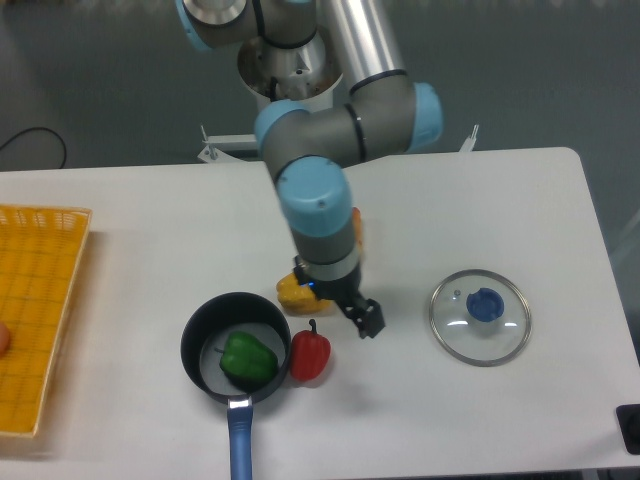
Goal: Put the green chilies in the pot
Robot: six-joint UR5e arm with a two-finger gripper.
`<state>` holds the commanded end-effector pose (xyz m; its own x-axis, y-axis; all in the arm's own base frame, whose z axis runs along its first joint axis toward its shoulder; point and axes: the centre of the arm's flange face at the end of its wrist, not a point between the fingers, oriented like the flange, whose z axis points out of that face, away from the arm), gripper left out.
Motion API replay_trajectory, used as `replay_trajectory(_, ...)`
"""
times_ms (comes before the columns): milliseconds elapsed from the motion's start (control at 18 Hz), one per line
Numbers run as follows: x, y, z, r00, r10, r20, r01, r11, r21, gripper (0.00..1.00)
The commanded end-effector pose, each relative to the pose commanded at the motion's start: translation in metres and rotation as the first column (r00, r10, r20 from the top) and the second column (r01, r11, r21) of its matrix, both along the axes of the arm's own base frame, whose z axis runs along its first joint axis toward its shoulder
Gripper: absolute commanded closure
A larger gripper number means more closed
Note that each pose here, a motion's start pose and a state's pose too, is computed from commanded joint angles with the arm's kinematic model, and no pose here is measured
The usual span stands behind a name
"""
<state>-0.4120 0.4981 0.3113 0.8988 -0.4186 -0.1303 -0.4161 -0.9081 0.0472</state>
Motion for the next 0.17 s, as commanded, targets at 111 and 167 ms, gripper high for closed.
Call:
replay_trajectory(111, -0.017, -0.016, 0.000, 1.000, 0.000, 0.004, 0.000, 1.000, -0.002, 0.00)
replay_trajectory(167, -0.023, -0.021, 0.000, 1.000, -0.021, 0.005, 0.021, 1.000, -0.004, 0.00)
